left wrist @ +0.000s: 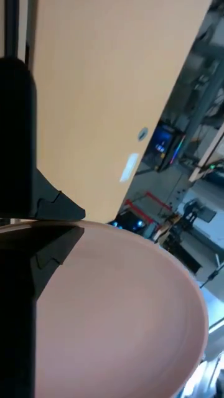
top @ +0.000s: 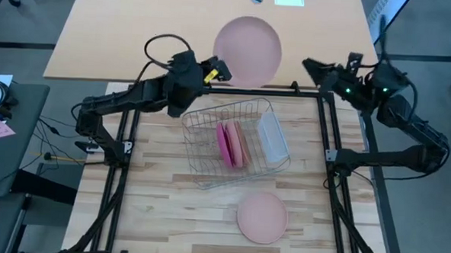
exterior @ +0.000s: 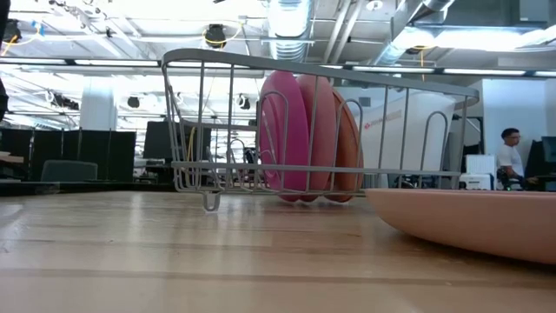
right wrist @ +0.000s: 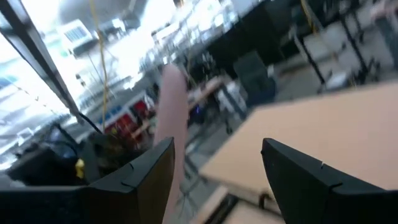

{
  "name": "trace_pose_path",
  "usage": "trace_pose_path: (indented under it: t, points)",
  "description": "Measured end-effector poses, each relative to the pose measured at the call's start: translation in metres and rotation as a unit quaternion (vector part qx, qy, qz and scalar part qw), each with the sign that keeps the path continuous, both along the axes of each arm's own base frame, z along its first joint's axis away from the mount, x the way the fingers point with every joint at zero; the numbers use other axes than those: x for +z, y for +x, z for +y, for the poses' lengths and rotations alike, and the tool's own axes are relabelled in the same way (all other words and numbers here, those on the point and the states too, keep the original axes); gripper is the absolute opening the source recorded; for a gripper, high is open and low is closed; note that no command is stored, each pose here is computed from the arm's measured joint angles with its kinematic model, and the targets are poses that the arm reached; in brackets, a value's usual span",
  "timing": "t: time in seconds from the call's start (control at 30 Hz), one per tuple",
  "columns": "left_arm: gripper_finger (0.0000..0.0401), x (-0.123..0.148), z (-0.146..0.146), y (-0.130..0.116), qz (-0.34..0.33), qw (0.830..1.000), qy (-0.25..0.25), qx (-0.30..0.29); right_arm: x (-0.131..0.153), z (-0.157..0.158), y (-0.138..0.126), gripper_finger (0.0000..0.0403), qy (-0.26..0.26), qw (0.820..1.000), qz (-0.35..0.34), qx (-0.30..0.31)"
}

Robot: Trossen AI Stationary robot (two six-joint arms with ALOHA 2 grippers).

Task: Sort dishes
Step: Put the top beige plate in the dish rack

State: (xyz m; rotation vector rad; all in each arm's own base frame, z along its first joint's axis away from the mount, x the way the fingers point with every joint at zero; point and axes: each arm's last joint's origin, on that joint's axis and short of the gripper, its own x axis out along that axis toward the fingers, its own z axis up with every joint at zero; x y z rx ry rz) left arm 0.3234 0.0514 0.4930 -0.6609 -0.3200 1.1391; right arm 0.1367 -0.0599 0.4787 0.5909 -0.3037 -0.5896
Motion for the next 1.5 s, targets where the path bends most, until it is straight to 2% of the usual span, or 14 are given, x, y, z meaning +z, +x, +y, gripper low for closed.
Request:
trace_pose_path:
  t: [0.2,0.4,0.63,0.83,1.03,1.2,1.5]
  points:
    - [0.0000,-0.010,-0.019,-0.002,0.069,0.998,0.006,0.003,-0.009,0.005,0.002,0.0248,0.043,0.998,0.028,0.024]
    - [0.0000,-0.021,-0.023,-0.005,0.138,0.990,-0.005,-0.030,-0.028,0.005,0.024,0.0248,0.101,0.984,0.093,0.111]
    - [0.0000,-0.033,-0.024,-0.010,0.223,0.973,-0.018,-0.061,-0.048,-0.004,0.052,0.0248,0.145,0.971,0.150,0.118]
    - [0.0000,-0.039,-0.024,-0.014,0.240,0.968,-0.038,-0.070,-0.057,-0.008,0.073,0.0248,0.153,0.963,0.161,0.154]
    - [0.0000,-0.039,-0.024,-0.014,0.237,0.968,-0.042,-0.073,-0.068,-0.014,0.090,0.0240,0.168,0.957,0.182,0.154]
    - [0.0000,-0.039,-0.025,-0.013,0.237,0.967,-0.044,-0.078,-0.071,-0.017,0.094,0.0187,0.172,0.955,0.186,0.154]
    - [0.0001,-0.039,-0.026,-0.012,0.228,0.966,-0.056,-0.105,-0.074,-0.019,0.092,0.0032,0.170,0.954,0.204,0.141]
